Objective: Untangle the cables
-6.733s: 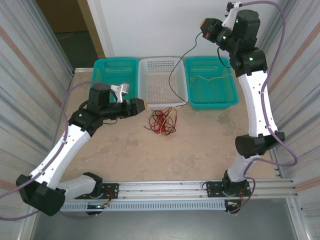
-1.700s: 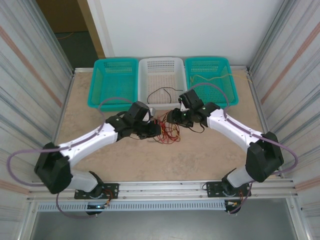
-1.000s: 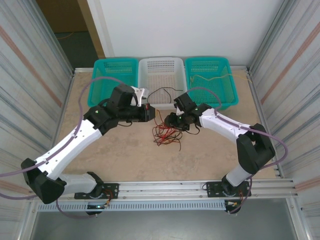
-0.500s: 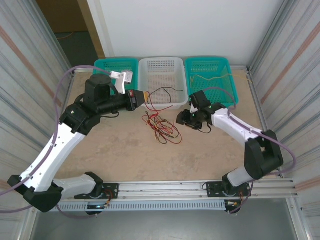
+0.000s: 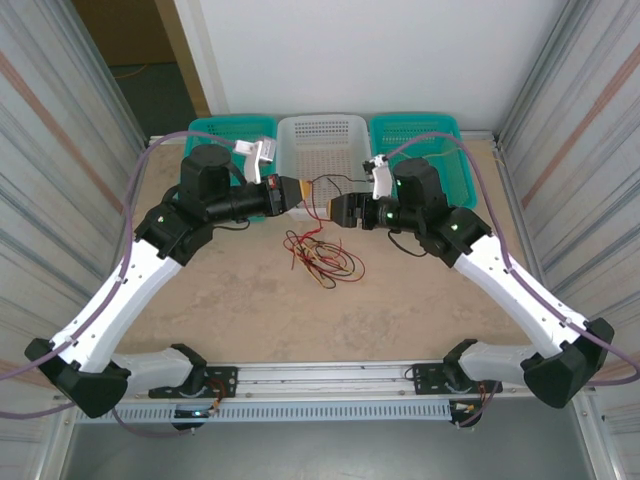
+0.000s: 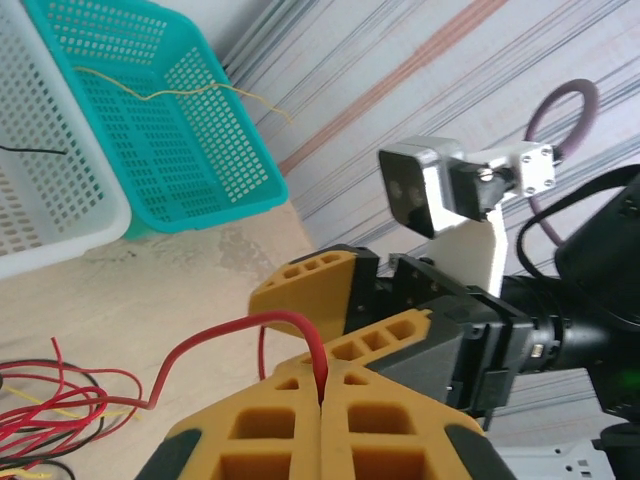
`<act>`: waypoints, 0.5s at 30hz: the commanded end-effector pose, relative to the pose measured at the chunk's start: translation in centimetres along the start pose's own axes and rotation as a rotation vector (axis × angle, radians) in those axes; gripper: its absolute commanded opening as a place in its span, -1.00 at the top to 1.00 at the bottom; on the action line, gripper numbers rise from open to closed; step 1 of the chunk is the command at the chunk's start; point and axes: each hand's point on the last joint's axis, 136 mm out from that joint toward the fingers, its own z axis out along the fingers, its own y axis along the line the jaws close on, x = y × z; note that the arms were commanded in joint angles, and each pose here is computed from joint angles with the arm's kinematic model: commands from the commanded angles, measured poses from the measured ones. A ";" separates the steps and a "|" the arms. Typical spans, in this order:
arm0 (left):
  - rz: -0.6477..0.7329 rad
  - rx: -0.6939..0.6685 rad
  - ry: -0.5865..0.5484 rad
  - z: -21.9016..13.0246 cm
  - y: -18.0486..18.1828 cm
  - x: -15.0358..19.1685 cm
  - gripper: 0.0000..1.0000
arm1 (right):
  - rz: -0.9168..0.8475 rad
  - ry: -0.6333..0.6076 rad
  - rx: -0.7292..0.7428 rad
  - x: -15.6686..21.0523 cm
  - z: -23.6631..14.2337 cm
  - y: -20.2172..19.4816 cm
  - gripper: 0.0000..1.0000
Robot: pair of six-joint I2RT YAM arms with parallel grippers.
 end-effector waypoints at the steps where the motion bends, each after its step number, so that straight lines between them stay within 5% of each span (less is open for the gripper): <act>1: 0.036 0.115 -0.051 -0.9 -3.1 -1.8 1.00 | -0.047 0.039 -0.075 0.2 1.1 1.5 -0.19; 12: 0.038 0.194 -0.002 -0.6 -4.6 -1.6 1.00 | -0.089 0.065 -0.033 0.4 2.7 1.4 -0.22; 15: 0.041 0.206 0.000 -0.6 -4.8 -1.6 1.00 | -0.088 0.044 0.018 -0.1 3.1 0.5 0.08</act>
